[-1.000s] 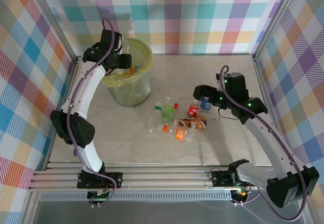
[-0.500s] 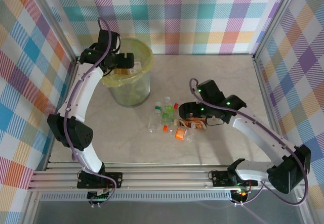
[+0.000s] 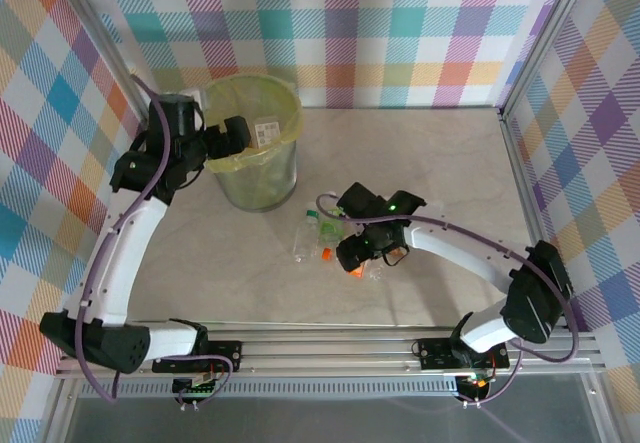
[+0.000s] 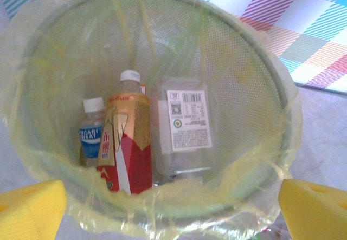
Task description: Put the plastic bottles in the bin
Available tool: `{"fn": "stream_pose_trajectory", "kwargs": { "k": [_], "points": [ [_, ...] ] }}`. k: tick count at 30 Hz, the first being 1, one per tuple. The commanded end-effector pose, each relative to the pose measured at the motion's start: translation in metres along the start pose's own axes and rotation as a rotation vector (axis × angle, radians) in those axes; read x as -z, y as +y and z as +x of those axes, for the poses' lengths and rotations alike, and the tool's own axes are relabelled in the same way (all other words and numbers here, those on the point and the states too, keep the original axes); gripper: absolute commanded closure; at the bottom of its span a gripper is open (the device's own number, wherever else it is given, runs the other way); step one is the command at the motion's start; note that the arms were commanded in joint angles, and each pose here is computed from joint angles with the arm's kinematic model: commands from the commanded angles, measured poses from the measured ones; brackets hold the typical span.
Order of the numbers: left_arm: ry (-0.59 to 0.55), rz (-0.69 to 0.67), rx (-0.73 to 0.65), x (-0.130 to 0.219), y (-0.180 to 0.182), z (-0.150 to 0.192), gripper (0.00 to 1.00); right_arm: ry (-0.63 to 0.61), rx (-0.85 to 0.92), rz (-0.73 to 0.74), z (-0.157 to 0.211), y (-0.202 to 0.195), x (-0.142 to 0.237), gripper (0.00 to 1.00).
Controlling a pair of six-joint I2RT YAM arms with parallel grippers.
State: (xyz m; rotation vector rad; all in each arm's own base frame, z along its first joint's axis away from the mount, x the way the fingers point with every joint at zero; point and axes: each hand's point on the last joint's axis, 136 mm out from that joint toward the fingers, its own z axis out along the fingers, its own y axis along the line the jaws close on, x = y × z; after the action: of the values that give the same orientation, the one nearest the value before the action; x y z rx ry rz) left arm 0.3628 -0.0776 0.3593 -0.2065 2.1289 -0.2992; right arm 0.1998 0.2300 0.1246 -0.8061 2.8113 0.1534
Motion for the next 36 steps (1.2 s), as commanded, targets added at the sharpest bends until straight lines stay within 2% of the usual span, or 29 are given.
{"fn": "stream_pose_trajectory", "kwargs": {
  "k": [1, 5, 13, 25, 36],
  "points": [
    [-0.080, 0.032, 0.089, 0.012, 0.002, -0.007, 0.00, 0.064, 0.046, 0.079, 0.013, -0.010, -0.007, 0.17],
    [-0.115, 0.044, 0.105, 0.023, 0.003, -0.008, 0.00, 0.089, 0.057, 0.106, 0.016, -0.013, -0.019, 0.16],
    [-0.100, 0.051, 0.108, 0.020, 0.002, -0.005, 0.00, 0.137, 0.092, 0.138, 0.017, -0.015, -0.041, 0.17],
    [-0.101, 0.022, 0.102, 0.018, 0.007, -0.003, 0.00, 0.166, 0.143, 0.084, 0.015, -0.003, -0.062, 0.18],
    [-0.104, -0.002, 0.096, 0.020, 0.012, -0.003, 0.00, 0.226, 0.181, 0.038, 0.028, 0.010, -0.075, 0.20]
  ]
}}
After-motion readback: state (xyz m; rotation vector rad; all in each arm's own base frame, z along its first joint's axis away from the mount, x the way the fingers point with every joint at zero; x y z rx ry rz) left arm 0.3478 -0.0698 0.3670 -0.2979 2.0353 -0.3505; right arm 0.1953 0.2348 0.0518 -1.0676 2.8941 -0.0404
